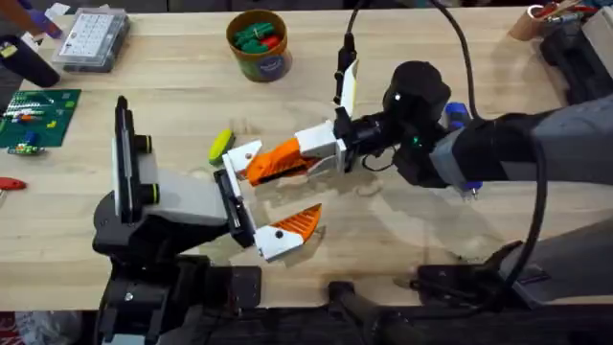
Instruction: Pick up the gripper from the table and insert it into the empty holder that is missing its gripper. Then pick up a screw, insert it into the mounting hole, and use the screwdriver to tighten it. Finally, clean up the table by picking up the vegetable and placing it into the bucket.
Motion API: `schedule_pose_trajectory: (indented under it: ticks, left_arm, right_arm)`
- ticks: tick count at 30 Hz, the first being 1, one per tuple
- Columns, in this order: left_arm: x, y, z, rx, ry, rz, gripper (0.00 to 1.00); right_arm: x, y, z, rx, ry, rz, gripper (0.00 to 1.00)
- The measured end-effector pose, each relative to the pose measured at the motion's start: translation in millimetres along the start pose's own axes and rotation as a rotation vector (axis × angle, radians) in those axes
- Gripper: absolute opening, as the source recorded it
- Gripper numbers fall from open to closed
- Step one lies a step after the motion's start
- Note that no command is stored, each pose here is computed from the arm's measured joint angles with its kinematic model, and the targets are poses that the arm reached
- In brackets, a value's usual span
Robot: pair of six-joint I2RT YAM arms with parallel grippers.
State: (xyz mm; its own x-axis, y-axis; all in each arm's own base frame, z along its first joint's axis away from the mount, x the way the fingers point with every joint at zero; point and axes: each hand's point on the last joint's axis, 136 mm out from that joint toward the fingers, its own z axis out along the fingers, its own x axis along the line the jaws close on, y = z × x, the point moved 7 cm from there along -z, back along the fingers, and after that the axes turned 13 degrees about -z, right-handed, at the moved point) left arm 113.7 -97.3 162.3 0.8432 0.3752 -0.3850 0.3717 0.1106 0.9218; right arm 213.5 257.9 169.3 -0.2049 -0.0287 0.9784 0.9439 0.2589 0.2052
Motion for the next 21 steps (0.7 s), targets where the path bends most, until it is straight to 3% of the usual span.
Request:
schedule_pose_trajectory:
  ticks: [21]
  left_arm:
    - [3.8,1.7,-1,-0.013,0.036,0.007,0.986]
  right_arm:
    - [-2,16,7,0.022,-0.003,-0.023,0.018]
